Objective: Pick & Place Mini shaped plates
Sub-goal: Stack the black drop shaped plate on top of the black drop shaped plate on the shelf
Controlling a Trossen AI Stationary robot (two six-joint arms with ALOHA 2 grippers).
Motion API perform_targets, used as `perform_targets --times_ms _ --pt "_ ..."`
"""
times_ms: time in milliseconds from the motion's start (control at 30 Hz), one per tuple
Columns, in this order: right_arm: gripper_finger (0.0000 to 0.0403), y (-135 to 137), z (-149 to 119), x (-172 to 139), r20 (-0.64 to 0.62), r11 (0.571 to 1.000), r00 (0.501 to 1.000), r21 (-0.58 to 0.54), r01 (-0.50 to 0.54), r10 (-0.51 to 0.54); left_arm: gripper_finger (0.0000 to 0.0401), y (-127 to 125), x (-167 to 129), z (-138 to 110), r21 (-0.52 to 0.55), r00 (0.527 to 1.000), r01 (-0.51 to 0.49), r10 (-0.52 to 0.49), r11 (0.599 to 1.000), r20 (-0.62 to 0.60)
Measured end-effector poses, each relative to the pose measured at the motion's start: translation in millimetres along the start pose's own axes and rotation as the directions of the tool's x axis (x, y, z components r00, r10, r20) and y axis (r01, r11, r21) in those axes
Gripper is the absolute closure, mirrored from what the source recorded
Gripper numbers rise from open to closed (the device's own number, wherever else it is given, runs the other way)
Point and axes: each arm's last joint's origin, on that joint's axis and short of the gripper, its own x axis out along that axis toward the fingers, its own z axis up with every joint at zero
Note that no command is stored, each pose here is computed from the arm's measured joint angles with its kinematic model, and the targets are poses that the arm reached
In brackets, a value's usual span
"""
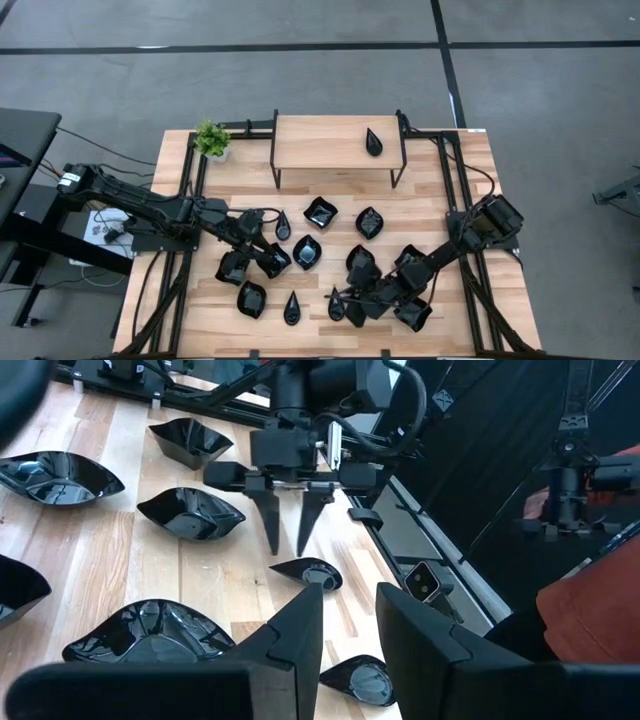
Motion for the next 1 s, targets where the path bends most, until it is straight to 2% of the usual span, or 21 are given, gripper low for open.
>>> perform_targets --times_ms 500,800,1000 --pt "0.0278 -2 -4 -1 -0.019 0.999 1.0 -0.028 0.024 -0.024 0.0304 0 0 1 0.002 1.0 0.002 -0.002 1.0 0.008" --pt "0.0278 2 -22 -7 -0.054 0.998 0.998 -0.052 0.041 -0.043 0.0304 -1 0 2 0.005 1.0 0.005 -0.006 1.0 0.02" --pt "0.0278 -4 -39 8 -0.053 0.998 0.997 0.003 0.056 -0.056 0.0304 -1 0 2 -0.001 1.0 0.007 -0.007 1.0 0.024"
